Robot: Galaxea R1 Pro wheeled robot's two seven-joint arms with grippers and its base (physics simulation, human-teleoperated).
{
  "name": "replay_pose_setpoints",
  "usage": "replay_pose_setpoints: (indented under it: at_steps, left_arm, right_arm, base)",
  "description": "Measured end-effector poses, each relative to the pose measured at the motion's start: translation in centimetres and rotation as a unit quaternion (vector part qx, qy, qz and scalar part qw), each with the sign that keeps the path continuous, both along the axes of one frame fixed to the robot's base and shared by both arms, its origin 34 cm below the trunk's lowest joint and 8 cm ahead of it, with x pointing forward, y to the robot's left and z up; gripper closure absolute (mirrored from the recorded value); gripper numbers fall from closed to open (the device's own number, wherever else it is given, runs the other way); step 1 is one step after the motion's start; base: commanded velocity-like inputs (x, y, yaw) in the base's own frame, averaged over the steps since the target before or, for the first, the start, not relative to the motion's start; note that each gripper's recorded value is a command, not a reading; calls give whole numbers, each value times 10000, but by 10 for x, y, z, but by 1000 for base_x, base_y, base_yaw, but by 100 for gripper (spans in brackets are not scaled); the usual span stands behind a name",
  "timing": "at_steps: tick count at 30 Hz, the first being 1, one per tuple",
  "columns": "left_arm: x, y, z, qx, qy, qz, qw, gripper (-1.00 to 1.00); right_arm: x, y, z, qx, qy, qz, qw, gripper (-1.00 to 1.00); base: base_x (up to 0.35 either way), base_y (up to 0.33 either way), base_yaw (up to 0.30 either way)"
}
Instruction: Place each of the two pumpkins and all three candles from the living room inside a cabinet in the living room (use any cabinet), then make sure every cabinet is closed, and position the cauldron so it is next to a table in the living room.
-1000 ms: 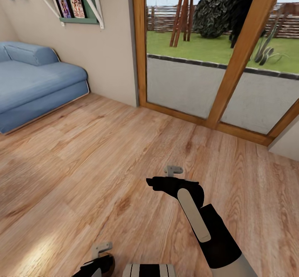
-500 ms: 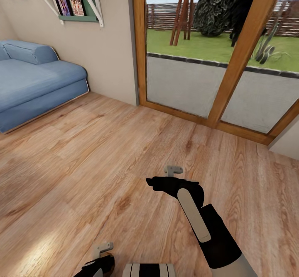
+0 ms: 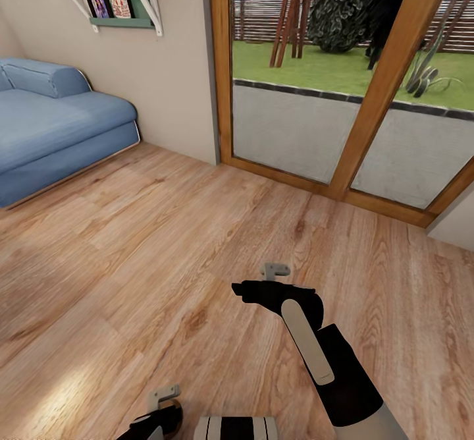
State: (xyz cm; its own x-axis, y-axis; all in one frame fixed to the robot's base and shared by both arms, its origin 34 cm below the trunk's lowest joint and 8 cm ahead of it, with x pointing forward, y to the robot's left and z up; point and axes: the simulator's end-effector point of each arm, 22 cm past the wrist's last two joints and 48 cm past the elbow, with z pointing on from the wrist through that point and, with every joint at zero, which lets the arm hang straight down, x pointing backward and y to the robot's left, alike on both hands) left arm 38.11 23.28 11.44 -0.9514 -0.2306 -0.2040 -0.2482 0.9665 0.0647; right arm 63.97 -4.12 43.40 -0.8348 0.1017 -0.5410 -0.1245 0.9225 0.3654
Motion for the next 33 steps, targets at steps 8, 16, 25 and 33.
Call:
replay_pose_setpoints:
  at_steps: [8,16,25,33]
  left_arm:
    - [0,0,0,-1,0,1,10000,-100]
    - [0,2,0,14,1,9,10000,100]
    - [0,1,0,15,0,-1,10000,100]
    - [0,1,0,10,0,2,10000,100]
  right_arm:
    - [0,0,0,0,0,-3,10000,-100]
    - [0,0,0,0,0,-3,10000,-100]
    - [0,0,0,0,0,-3,10000,-100]
    - [0,0,0,0,1,-3,10000,-100]
  base:
    - [0,0,0]
    - [0,0,0]
    - [0,0,0]
    - [0,0,0]
